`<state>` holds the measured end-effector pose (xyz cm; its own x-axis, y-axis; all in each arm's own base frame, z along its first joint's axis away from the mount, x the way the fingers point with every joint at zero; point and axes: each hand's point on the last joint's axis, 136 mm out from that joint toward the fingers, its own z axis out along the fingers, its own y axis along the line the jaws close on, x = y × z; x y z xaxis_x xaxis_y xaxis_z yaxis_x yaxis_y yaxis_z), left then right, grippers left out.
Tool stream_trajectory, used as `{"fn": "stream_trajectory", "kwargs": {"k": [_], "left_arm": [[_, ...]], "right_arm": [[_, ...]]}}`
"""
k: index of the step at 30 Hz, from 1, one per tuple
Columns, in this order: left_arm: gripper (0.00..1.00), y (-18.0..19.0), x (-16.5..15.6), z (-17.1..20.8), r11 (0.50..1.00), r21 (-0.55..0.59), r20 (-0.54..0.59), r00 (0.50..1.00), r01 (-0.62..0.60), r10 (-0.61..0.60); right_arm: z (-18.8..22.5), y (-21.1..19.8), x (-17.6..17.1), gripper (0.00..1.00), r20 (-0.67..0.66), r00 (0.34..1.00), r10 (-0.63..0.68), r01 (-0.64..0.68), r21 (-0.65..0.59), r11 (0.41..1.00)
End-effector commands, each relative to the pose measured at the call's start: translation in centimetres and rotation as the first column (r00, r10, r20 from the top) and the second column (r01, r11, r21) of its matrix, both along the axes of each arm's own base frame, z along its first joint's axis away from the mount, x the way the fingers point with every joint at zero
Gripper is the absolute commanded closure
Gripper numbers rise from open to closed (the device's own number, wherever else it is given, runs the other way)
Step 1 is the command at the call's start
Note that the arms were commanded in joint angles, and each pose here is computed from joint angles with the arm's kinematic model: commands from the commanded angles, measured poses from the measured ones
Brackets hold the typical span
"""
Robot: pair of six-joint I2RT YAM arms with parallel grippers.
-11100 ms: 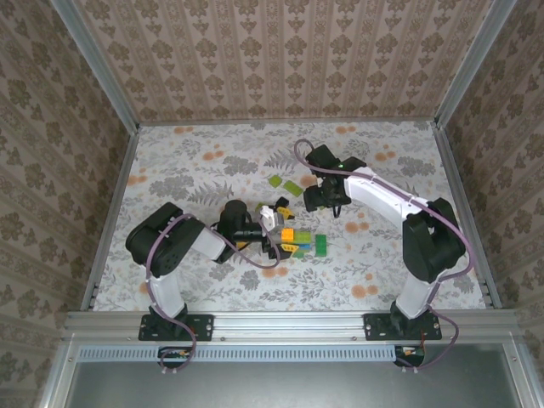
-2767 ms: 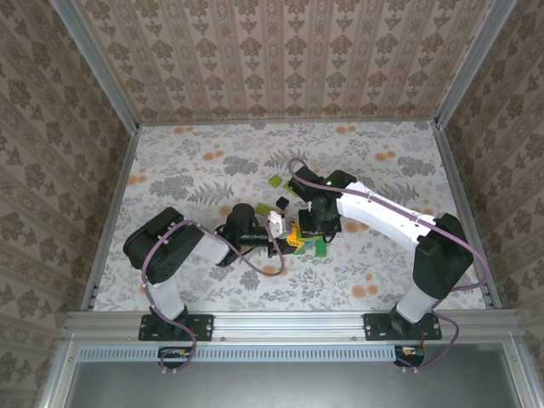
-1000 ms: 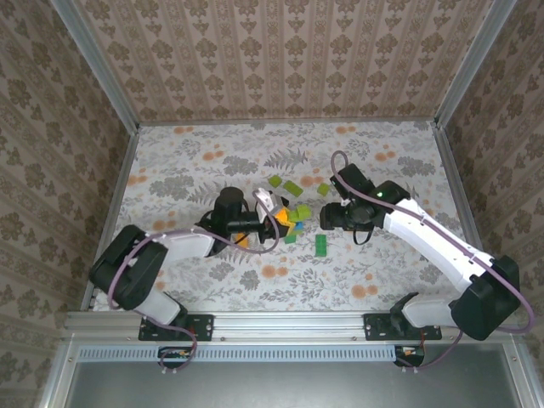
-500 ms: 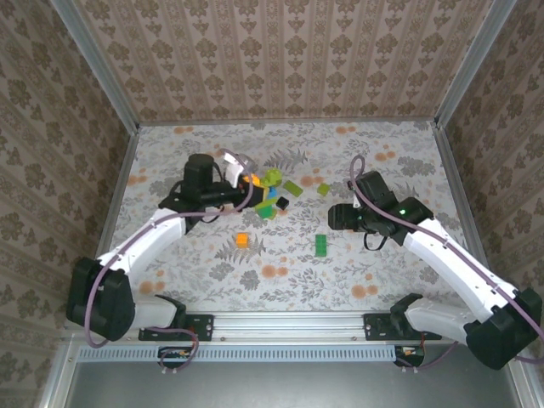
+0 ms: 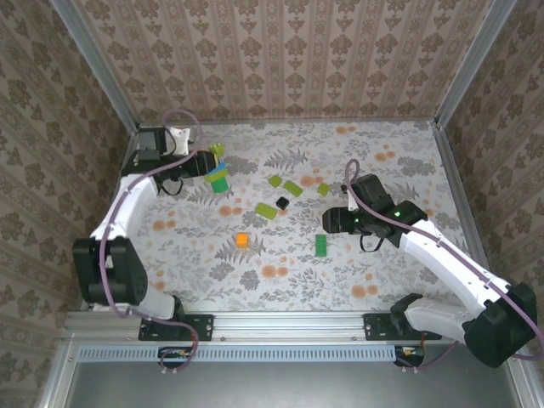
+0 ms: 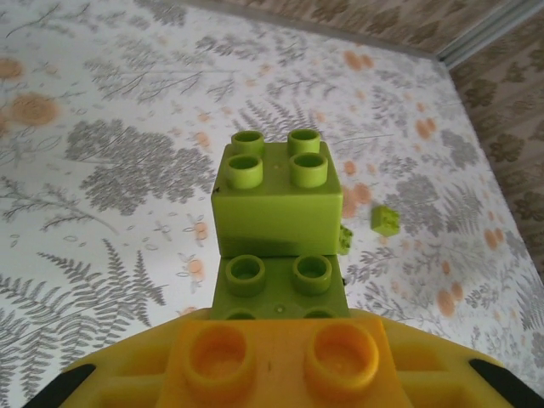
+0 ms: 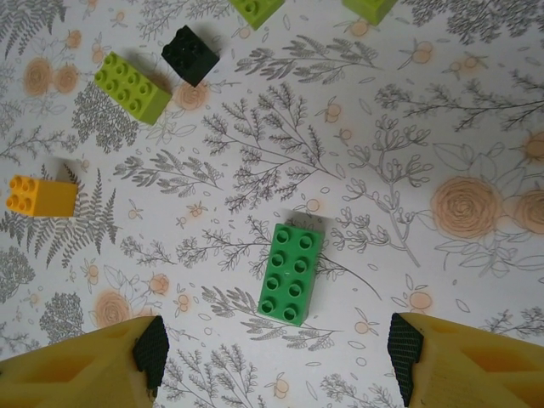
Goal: Assemble a carrot with lego
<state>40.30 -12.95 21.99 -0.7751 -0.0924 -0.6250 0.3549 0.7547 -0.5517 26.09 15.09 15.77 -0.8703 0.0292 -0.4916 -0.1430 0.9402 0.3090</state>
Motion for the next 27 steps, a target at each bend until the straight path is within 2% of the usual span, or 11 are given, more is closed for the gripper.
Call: {"fn": "stream_trajectory", "kwargs": {"k": [1, 8, 17, 27], "left_arm": [[0.75, 0.4, 1.0, -1.3, 1.0, 0.021, -0.095, 0.995, 0.002, 0.0], [0.75, 0.9, 4.8, -2.9, 0.999, 0.036, -0.182, 0.983, 0.026, -0.019], [0.74, 2.0, 7.9, -4.8, 0.997, -0.08, -0.258, 0.965, 0.019, -0.039], [0.71, 3.5, 8.5, -10.4, 1.0, 0.001, -0.397, 0.918, -0.023, 0.021]], "right_arm": [[-0.4, 0.9, 0.1, 0.28, 0.002, 0.999, 0.038, -0.038, 0.035, 0.999], [-0.8, 1.4, 0.1, 0.28, -0.007, 0.998, 0.056, -0.055, 0.062, 0.997], [-1.4, 2.0, -0.1, 0.29, -0.018, 0.997, 0.073, -0.071, 0.085, 0.994], [-1.5, 2.0, -0.2, 0.29, -0.018, 0.997, 0.079, -0.077, 0.09, 0.993]]}}
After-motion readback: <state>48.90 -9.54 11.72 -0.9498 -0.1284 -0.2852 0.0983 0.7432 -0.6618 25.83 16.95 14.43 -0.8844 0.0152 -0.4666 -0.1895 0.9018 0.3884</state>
